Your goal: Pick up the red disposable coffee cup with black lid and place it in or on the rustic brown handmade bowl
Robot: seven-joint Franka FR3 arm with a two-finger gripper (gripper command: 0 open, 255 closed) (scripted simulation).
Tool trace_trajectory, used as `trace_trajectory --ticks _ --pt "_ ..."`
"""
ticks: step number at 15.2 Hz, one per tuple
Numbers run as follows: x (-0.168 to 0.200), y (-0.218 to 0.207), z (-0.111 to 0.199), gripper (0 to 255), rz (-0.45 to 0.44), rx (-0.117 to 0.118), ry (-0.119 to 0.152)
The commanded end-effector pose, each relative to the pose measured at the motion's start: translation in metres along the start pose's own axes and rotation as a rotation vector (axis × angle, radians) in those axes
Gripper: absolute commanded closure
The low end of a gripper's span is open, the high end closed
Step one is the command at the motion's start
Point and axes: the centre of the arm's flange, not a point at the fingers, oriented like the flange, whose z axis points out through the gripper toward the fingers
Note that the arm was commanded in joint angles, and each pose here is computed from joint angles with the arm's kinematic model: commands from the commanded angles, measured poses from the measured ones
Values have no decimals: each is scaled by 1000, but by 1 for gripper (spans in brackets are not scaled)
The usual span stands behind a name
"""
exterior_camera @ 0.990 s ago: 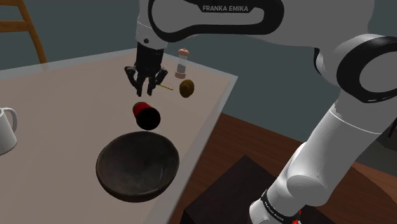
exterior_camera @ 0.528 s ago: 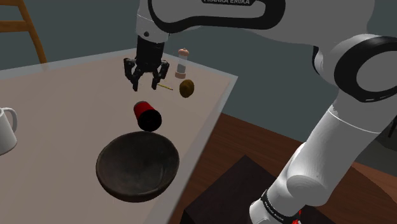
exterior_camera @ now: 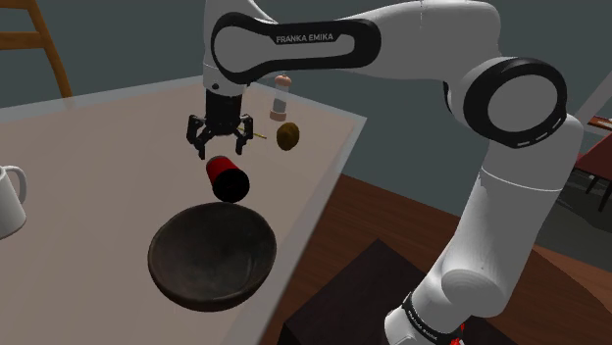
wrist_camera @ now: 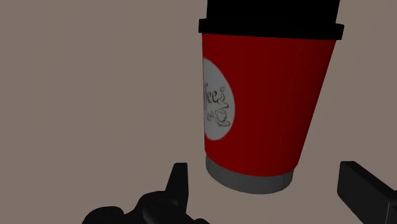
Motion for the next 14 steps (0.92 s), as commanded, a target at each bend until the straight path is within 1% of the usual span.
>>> trace_trajectory --ticks 1,6,13,14 --pt "2 0 12 0 1 -1 -3" --pt "1 0 36 0 1 -1 -3" --pt "2 0 36 0 1 -1 -3" --pt "2 0 36 255 1 -1 -3"
